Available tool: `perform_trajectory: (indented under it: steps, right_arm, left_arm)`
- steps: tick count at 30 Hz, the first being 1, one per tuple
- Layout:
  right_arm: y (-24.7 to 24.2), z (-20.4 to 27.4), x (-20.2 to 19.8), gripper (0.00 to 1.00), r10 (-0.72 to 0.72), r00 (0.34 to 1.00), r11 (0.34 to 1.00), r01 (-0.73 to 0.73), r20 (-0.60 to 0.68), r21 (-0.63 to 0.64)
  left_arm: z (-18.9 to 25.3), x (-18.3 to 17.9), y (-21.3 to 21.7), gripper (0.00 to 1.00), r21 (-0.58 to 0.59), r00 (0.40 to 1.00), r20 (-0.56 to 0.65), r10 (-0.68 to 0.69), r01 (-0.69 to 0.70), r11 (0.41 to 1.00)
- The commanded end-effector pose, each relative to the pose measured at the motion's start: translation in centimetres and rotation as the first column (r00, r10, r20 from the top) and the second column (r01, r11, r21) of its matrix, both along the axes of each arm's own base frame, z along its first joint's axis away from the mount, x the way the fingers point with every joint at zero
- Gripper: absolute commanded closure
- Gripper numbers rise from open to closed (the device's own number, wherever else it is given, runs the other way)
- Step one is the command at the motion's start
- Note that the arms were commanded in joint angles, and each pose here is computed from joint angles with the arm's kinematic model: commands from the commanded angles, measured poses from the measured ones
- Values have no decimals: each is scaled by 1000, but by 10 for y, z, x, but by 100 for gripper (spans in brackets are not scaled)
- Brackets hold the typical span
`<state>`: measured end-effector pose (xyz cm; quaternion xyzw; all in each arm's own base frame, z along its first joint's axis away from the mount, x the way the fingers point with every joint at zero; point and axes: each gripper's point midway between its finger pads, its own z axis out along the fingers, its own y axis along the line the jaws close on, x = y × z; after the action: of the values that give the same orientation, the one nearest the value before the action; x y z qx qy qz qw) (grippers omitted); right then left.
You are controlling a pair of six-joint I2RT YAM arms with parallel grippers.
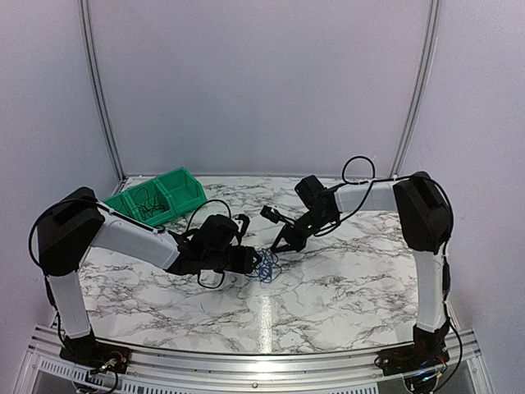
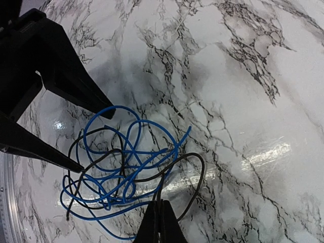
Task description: Untangle the cables
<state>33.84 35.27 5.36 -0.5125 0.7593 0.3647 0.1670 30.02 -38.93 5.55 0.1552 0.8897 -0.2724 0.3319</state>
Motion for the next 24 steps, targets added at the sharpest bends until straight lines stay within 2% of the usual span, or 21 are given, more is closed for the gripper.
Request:
perform_trajectory:
  steps: [1, 6, 14, 18, 24]
  right_arm:
    - [10, 65, 0, 100, 10, 996, 996, -18, 89, 93]
    - [8, 123, -10, 100, -12, 986, 987, -16, 169, 160]
    - [2, 208, -23, 100, -11, 963, 975, -49, 268, 217]
    - [-2, 266, -30, 100, -35, 938, 956, -69, 344, 284]
    - [-8, 337, -46, 100, -71, 906, 920, -102, 418, 377]
  left_arm:
    - [15, 14, -18, 52, -90, 999, 49, 20, -16, 996]
    - [14, 25, -35, 55, -153, 997, 62, 35, -25, 988]
    - [-18, 30, -55, 75, -218, 1000, 10, 24, -21, 976]
    - [-36, 29, -57, 86, -245, 999, -22, 38, -43, 969]
    - [-46, 21, -51, 92, -253, 999, -37, 31, -40, 967]
